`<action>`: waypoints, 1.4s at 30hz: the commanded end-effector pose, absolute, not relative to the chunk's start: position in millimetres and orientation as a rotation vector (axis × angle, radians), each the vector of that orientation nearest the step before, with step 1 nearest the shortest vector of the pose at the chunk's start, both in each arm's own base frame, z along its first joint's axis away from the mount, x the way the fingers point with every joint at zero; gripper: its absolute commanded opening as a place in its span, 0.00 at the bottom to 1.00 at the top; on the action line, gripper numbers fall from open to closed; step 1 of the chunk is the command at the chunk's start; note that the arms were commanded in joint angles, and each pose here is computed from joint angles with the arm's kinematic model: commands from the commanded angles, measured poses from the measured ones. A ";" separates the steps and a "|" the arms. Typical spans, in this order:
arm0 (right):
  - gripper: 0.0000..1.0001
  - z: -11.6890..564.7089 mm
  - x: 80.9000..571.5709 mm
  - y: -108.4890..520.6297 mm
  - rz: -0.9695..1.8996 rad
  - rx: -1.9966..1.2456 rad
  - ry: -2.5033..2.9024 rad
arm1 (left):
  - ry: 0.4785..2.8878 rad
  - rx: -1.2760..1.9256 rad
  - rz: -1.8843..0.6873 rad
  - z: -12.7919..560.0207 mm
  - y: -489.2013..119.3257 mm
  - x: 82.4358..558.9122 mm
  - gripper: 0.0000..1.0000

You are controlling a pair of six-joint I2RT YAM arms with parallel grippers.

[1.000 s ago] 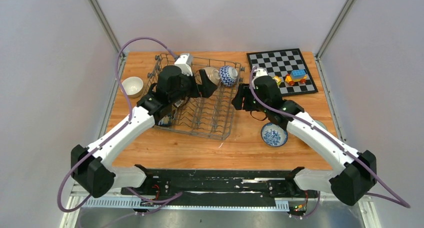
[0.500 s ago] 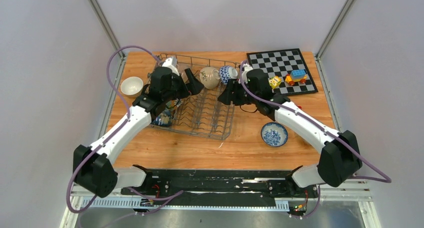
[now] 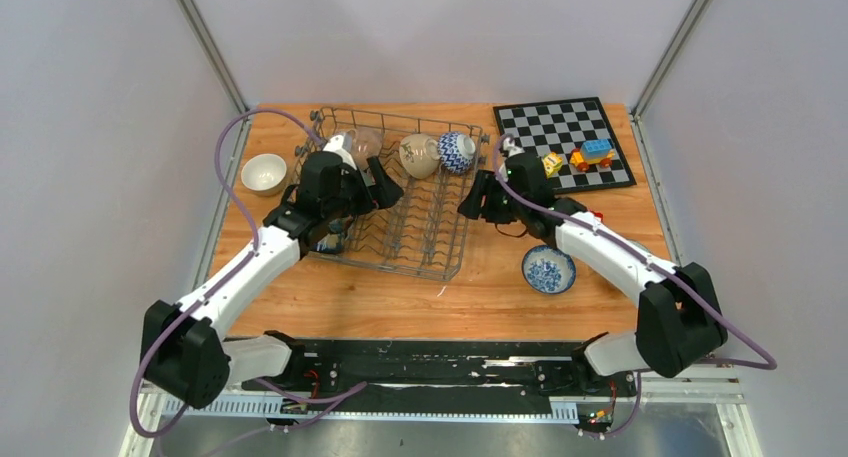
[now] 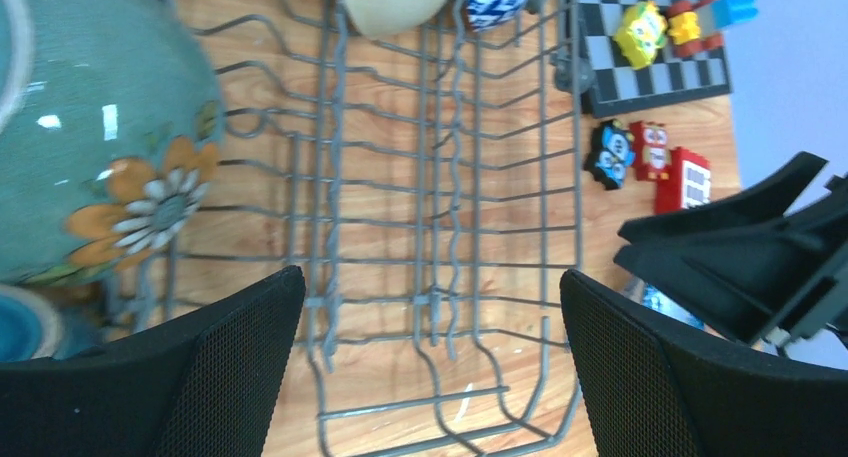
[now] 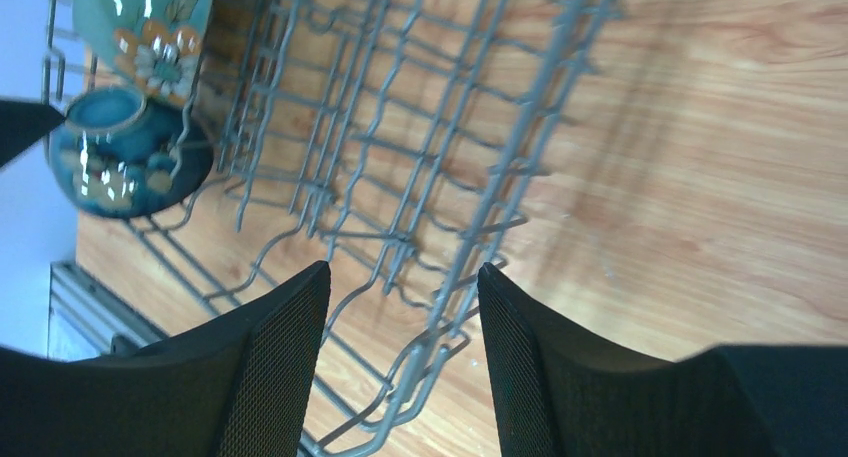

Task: Unload the bowls from the dish rack
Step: Pick up the bowl from the dish rack.

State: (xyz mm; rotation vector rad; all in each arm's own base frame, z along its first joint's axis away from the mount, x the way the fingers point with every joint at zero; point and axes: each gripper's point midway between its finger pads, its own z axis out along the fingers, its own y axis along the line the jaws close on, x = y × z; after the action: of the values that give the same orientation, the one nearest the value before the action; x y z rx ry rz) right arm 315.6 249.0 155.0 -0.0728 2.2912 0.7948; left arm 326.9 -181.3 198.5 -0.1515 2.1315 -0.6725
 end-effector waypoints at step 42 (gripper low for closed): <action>0.47 168.1 508.7 303.3 1.037 0.183 2.222 | 2.167 -0.396 -0.806 134.1 -222.7 513.2 0.81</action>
State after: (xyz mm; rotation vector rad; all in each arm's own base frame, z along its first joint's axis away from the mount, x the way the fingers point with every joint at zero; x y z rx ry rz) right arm 507.8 287.9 168.5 0.1764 2.2054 0.9874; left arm 497.9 -226.7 129.5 -0.3744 2.2191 -0.7799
